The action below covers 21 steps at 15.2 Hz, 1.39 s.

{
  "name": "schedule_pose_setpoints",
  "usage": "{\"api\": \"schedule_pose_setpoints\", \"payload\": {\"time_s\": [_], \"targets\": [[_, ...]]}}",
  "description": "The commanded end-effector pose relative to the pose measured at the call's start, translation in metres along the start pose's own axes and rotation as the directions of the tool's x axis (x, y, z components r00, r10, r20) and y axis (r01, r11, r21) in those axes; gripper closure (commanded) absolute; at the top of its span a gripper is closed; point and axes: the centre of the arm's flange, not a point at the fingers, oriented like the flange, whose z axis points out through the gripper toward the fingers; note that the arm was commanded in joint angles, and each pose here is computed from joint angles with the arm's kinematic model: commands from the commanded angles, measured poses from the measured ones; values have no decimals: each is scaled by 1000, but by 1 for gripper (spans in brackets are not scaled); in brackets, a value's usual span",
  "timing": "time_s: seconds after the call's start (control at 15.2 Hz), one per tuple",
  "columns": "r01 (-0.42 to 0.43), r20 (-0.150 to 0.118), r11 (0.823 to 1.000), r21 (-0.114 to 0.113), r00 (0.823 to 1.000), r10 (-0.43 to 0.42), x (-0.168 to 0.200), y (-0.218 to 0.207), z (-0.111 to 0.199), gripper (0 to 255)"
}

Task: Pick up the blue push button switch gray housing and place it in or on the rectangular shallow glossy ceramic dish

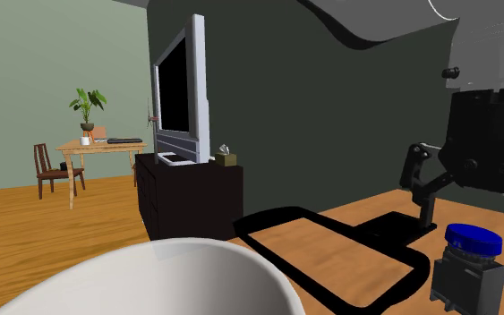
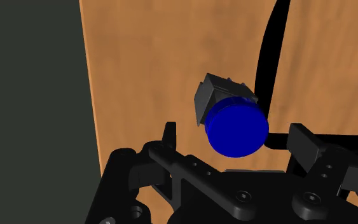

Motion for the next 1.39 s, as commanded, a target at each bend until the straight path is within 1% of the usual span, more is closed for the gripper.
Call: {"api": "schedule_pose_setpoints", "payload": {"time_s": [0.0, 0.13, 0.59, 0.66, 1.25, 1.32], "targets": [[0, -1, 1000, 0, 1000, 0, 1, 0, 11, 0], [0, -1, 1000, 0, 1000, 0, 1, 0, 19, 0], [0, 0, 1000, 0, 1000, 0, 1, 0, 19, 0], [0, 0, 1000, 0, 1000, 0, 1, 0, 19, 255], [0, -1, 1000, 0, 1000, 0, 1, 0, 19, 255], [0, -1, 1000, 0, 1000, 0, 1, 0, 14, 255]]}}
